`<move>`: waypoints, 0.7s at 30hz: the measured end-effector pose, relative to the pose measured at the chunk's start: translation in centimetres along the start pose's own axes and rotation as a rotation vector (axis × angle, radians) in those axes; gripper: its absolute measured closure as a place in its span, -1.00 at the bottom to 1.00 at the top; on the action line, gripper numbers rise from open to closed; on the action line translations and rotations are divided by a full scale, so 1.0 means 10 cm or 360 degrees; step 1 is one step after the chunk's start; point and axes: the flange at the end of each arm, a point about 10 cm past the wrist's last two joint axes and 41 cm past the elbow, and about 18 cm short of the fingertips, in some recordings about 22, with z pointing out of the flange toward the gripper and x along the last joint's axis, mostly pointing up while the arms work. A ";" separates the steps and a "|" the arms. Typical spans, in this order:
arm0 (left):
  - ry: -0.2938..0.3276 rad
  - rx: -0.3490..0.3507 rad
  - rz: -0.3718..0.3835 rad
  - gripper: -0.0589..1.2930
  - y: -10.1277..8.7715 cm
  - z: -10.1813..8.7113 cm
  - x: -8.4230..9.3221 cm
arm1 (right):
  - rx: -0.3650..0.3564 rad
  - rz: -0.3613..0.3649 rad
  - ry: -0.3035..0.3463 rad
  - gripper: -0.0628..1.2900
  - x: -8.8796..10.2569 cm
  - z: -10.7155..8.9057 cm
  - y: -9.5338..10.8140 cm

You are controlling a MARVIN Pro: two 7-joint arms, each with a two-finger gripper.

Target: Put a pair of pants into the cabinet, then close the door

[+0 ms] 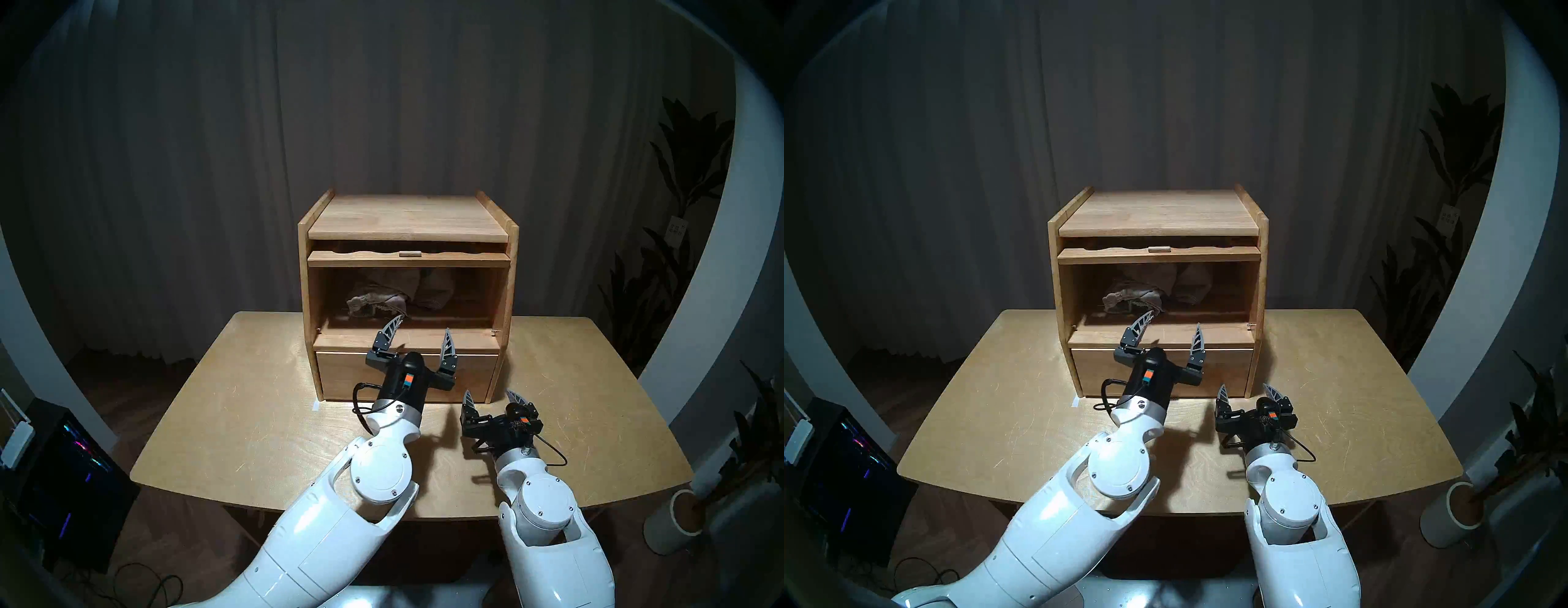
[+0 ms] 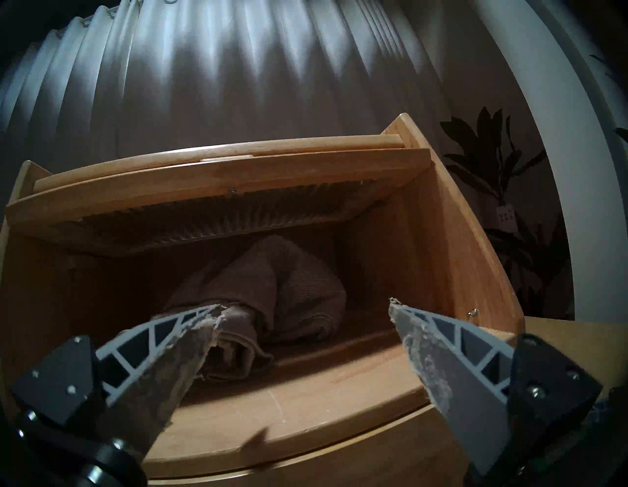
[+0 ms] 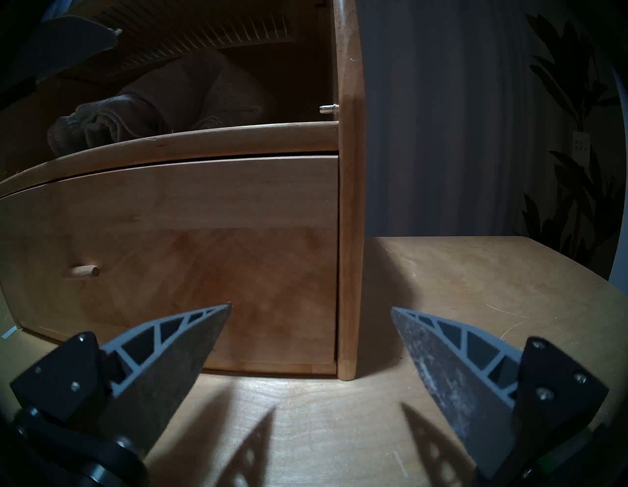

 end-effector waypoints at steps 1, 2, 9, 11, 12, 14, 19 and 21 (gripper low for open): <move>0.0011 0.0004 -0.0001 -0.93 -0.04 -0.02 0.02 | 0.0000 0.0000 -0.0001 -0.94 0.00 0.00 0.00; 0.0017 0.0006 -0.0001 -0.93 -0.06 -0.03 0.03 | 0.0000 0.0000 -0.0002 -0.94 0.00 0.00 0.00; 0.0076 0.0080 0.0039 -0.93 -0.40 -0.15 0.14 | 0.0000 0.0000 -0.0007 -0.94 -0.02 0.01 0.00; 0.0089 0.0133 0.0077 -0.93 -0.58 -0.18 0.17 | 0.0000 0.0000 -0.0009 -0.94 -0.02 0.01 0.00; 0.0094 0.0166 0.0101 -0.93 -0.68 -0.20 0.19 | 0.0000 0.0000 -0.0009 -0.94 -0.03 0.01 0.00; 0.0096 0.0209 0.0137 -0.93 -0.82 -0.24 0.19 | 0.0000 0.0000 -0.0010 -0.94 -0.03 0.01 0.00; 0.0068 0.0354 0.0259 -0.93 -1.25 -0.38 0.15 | 0.0000 -0.0001 -0.0011 -0.94 -0.03 0.02 0.00; 0.0052 0.0412 0.0301 -0.93 -1.41 -0.45 0.13 | 0.0000 -0.0001 -0.0010 -0.94 -0.03 0.02 0.00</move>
